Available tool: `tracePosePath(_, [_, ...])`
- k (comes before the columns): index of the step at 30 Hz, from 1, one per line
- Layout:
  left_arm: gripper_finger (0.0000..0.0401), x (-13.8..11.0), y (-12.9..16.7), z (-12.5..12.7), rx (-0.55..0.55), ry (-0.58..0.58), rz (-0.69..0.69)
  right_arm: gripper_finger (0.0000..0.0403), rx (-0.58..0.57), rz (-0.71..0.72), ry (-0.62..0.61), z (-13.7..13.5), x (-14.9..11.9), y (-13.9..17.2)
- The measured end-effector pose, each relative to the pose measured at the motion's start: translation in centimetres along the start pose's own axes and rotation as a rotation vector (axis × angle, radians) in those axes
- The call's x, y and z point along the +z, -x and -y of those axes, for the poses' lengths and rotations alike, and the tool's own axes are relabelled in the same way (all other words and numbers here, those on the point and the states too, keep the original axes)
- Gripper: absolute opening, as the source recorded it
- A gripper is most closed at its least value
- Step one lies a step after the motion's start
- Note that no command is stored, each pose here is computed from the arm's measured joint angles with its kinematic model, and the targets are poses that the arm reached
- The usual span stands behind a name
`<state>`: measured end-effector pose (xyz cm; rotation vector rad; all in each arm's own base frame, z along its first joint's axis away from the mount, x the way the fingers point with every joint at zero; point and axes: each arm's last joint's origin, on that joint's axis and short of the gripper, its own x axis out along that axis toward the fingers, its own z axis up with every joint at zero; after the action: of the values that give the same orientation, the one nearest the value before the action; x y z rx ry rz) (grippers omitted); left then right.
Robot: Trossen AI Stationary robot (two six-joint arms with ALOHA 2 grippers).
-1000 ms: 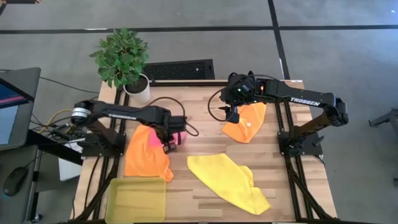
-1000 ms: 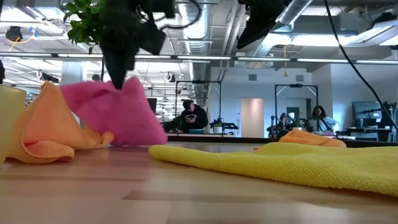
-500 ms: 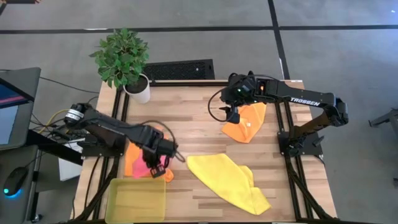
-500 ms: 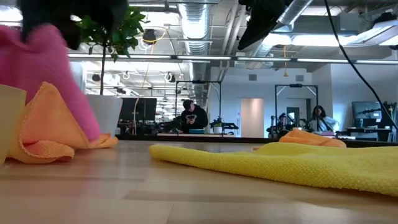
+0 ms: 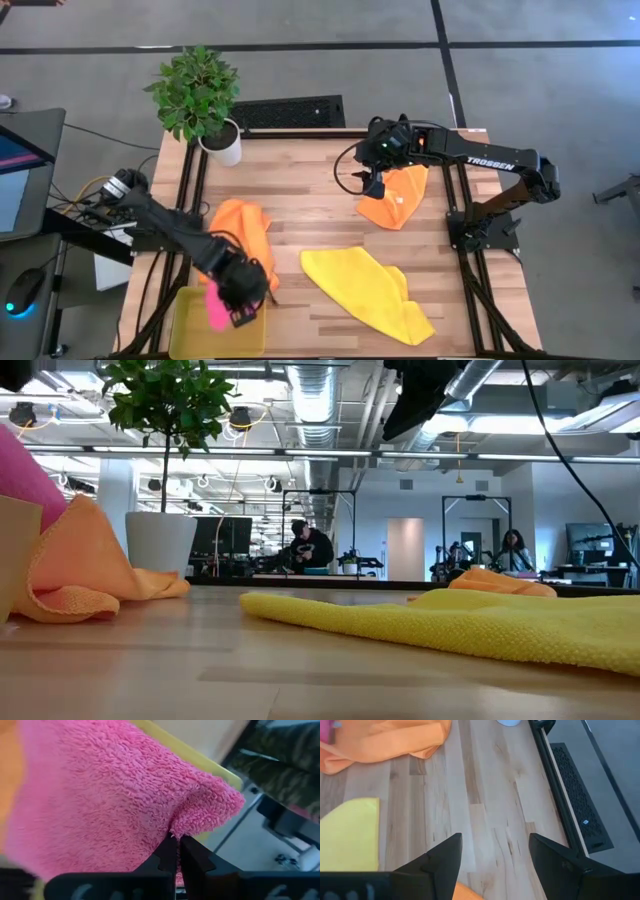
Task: Fold microfiber towels
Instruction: Put the folded pink microfiber towel into the yellow bin
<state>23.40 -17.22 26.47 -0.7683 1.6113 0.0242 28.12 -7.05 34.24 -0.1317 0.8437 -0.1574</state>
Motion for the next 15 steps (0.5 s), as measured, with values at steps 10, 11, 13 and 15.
tracePosePath(10, [0.0000, -3.2, -2.5, 2.3, -0.016, 0.018, 0.044, 0.0255, 0.000, 0.000, 0.007, 0.0, 0.0, 0.0])
tracePosePath(11, [0.0000, -3.2, -2.9, 2.5, -0.014, 0.014, 0.033, 0.0255, 0.000, 0.000, 0.007, 0.0, 0.0, 0.0])
tracePosePath(13, [0.0000, -3.5, -4.0, 2.7, 0.002, 0.002, 0.014, 0.0255, 0.000, 0.001, 0.008, 0.0, 0.0, 0.0])
tracePosePath(15, [0.0000, -3.5, -4.6, 2.8, 0.022, 0.001, 0.006, 0.0255, 0.000, 0.002, 0.008, 0.0, 0.0, 0.0])
